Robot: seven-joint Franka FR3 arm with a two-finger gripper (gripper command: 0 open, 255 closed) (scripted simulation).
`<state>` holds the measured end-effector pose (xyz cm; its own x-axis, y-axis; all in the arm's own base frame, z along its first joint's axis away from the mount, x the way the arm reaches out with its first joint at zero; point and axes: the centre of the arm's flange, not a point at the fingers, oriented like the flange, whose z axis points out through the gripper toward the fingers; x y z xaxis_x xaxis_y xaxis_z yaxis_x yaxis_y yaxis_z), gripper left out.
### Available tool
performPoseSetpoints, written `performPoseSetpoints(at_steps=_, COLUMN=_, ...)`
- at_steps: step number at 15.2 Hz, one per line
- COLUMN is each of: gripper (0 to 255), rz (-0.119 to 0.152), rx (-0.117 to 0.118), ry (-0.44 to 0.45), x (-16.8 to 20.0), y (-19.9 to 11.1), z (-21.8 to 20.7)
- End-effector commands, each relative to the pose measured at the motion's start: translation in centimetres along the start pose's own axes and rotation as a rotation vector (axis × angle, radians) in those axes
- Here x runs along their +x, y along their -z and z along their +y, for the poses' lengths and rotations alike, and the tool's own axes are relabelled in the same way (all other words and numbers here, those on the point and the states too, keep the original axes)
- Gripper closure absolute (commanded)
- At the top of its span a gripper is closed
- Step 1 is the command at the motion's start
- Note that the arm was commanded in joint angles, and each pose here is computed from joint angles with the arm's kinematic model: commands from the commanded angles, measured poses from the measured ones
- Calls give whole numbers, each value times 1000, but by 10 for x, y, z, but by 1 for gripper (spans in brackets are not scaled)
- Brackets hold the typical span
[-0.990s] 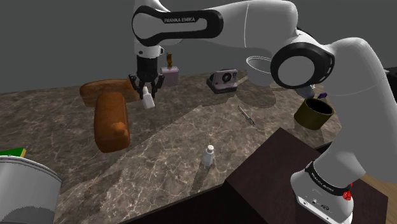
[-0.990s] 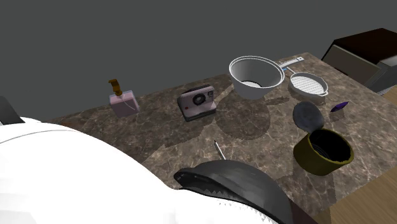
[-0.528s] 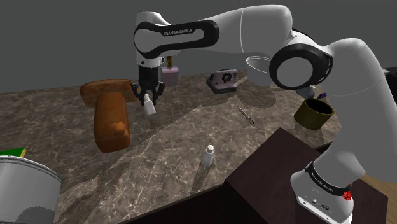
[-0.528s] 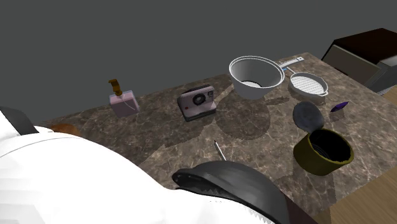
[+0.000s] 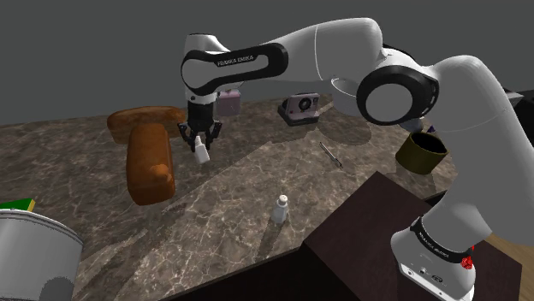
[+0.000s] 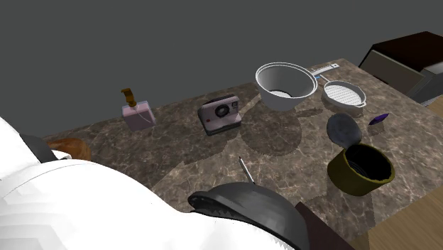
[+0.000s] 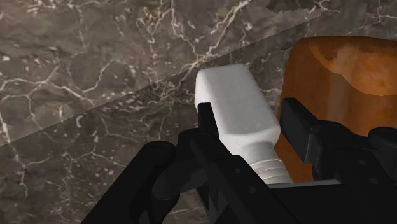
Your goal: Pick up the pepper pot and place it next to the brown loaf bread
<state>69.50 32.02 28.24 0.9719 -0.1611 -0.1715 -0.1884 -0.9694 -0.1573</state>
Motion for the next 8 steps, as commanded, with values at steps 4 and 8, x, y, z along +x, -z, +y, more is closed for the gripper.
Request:
performPoseSetpoints(at_steps=4, gripper=255, rz=1, rx=0, ry=0, x=4, y=-26, z=5)
performPoseSetpoints(at_steps=8, gripper=255, rz=1, rx=0, ry=0, x=8, y=-47, z=8)
